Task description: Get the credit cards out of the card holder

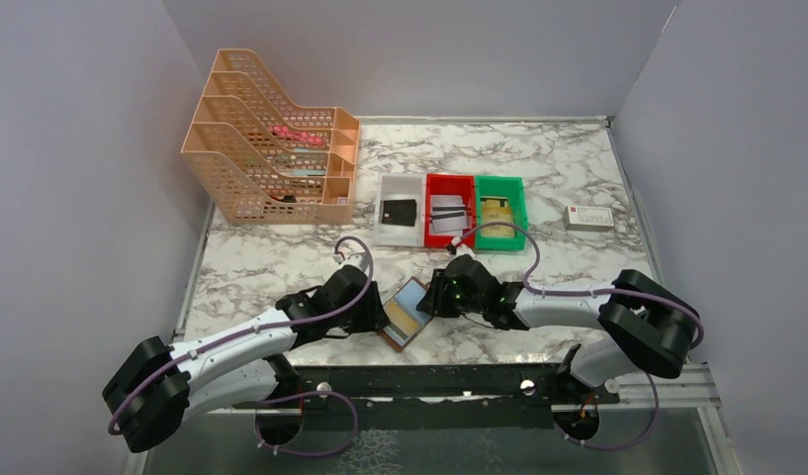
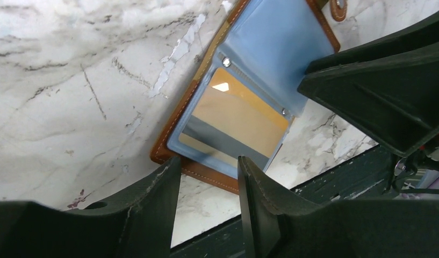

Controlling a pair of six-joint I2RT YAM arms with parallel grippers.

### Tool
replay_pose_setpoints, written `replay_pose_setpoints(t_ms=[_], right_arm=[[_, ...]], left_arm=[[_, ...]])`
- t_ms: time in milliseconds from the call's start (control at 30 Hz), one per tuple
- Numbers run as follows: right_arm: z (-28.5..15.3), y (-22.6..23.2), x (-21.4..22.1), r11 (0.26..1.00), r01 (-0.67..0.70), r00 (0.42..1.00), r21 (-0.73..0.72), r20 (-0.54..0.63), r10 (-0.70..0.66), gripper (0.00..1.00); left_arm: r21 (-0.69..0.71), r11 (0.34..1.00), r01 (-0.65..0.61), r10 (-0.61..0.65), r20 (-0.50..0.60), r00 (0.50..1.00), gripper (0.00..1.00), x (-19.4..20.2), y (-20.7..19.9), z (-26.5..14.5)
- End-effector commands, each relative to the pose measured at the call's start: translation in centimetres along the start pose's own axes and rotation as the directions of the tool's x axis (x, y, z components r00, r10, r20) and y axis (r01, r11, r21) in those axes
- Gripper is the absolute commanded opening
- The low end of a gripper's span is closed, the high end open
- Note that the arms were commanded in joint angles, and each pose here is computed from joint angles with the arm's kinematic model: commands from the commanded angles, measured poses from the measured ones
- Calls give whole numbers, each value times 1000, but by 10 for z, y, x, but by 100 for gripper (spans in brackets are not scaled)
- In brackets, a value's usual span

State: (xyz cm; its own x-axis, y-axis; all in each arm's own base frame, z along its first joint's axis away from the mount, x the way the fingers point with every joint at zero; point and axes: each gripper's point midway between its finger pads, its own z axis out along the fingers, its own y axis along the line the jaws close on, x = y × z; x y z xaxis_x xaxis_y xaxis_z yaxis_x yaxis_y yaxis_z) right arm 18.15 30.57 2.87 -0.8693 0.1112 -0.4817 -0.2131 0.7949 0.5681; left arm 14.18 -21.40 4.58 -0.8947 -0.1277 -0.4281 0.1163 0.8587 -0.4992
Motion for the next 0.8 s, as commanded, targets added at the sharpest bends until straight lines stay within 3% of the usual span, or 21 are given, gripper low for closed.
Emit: replay_pose_setpoints(t_ms=[0, 367, 567, 767], right_arm=[[-5, -37, 28, 992, 24, 997, 120, -82, -15, 36], [-1, -27, 24, 995, 52, 995, 79, -87, -45, 36], [-6, 2, 17, 989, 136, 986, -57, -86, -141, 36], [-12, 30, 13, 960, 215, 968, -181, -92, -234, 36]], left_arm=[[23, 998, 54, -53, -34, 998, 48, 9, -2, 0], [-28, 992, 123, -124, -58, 991, 51, 21, 11, 1], [12, 994, 112, -112, 9, 994, 35, 4, 0, 9], [-15, 999, 38, -37, 54, 998, 29, -13, -4, 17]])
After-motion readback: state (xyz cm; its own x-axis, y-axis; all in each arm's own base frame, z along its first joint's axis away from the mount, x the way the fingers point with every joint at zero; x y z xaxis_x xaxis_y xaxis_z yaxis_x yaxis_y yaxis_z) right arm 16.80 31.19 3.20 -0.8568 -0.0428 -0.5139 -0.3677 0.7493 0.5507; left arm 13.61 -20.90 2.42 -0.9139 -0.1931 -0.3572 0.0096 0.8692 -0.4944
